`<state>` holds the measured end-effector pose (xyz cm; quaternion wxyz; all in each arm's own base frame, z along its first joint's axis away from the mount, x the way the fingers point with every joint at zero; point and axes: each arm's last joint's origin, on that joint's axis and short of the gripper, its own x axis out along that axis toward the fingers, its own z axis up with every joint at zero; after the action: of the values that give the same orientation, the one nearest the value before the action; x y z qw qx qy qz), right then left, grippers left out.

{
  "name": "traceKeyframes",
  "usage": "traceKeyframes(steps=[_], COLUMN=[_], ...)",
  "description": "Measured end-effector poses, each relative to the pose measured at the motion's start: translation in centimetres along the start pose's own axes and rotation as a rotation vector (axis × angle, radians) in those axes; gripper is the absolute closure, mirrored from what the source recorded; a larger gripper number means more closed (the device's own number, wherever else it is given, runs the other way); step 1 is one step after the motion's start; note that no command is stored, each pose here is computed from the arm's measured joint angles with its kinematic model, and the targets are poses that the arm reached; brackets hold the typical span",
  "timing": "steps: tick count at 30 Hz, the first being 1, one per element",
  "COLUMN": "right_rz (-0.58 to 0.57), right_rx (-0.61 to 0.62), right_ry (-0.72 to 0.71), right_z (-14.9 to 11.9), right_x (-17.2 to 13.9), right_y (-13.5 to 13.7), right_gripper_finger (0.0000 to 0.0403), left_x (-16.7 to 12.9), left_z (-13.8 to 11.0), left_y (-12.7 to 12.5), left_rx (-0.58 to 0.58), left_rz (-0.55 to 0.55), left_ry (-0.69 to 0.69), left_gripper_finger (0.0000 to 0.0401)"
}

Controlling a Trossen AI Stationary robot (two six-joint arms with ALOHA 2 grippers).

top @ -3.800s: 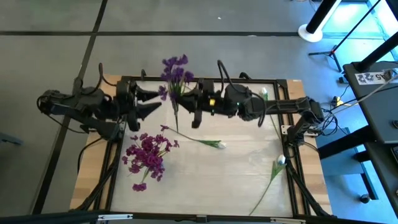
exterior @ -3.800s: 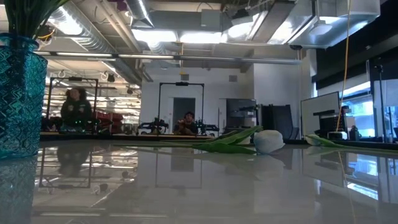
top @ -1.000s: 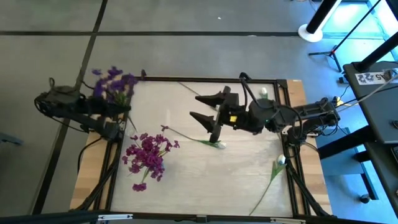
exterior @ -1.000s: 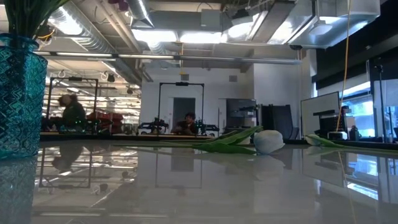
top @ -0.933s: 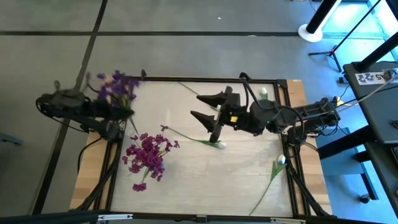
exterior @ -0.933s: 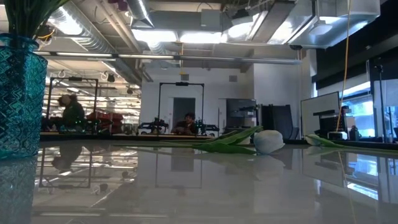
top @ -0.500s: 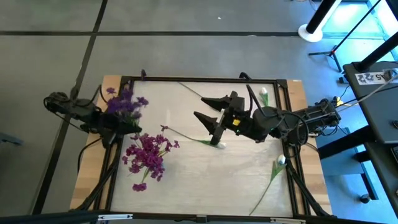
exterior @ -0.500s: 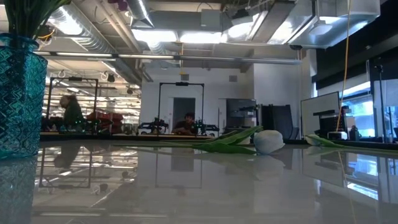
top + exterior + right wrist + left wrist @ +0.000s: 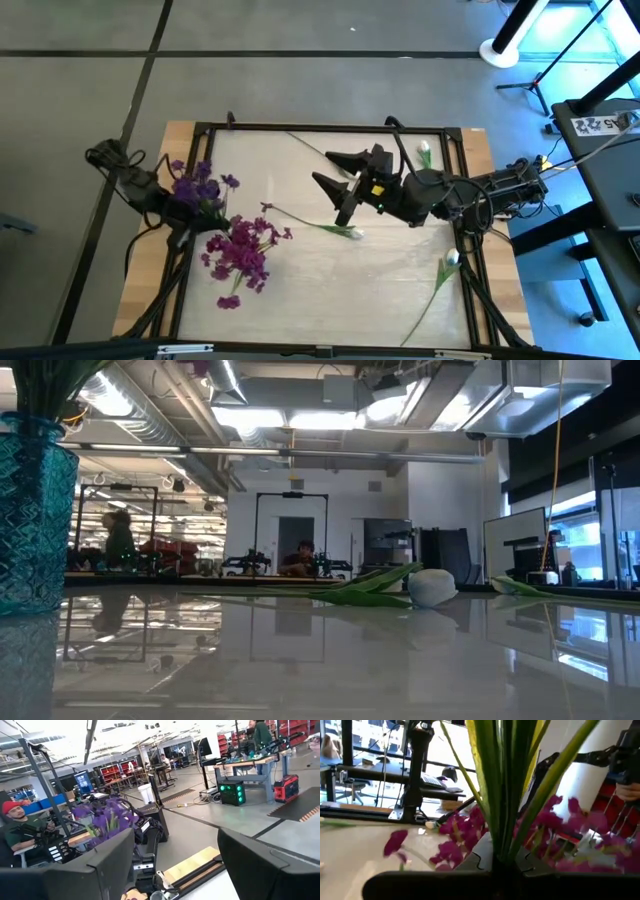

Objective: Sort flowers into vase by color
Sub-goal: Put the dark purple flowers into the blue vase

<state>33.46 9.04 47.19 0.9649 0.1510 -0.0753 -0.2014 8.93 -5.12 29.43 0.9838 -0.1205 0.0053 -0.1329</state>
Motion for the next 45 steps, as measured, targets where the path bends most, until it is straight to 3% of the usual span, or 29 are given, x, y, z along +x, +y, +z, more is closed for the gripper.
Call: traceKeyframes(steps=[15,30,45], right_rz=[-0.016,-0.047,-0.061], right_rx=[0.006,-0.004,0.000], right_ry=[0.000,0.012,0.043], right_z=[-0.1,-0.1,-0.2], right_x=[0.0,0.6,1.5], right_y=[-0.1,-0.9,-2.1], right_gripper_finger=[0.0116,0.0116,0.0116], left_x=[0.5,0.3,0.7], left_z=[-2.4,-2.2,-2.7], left_y=[0.0,-0.7,-0.7], left_rx=[0.004,0.215,0.249], left_rz=[-0.036,-0.125,-0.115], left_ry=[0.057,0.028,0.079], left_gripper_finger=[0.0399,0.0399,0.0399])
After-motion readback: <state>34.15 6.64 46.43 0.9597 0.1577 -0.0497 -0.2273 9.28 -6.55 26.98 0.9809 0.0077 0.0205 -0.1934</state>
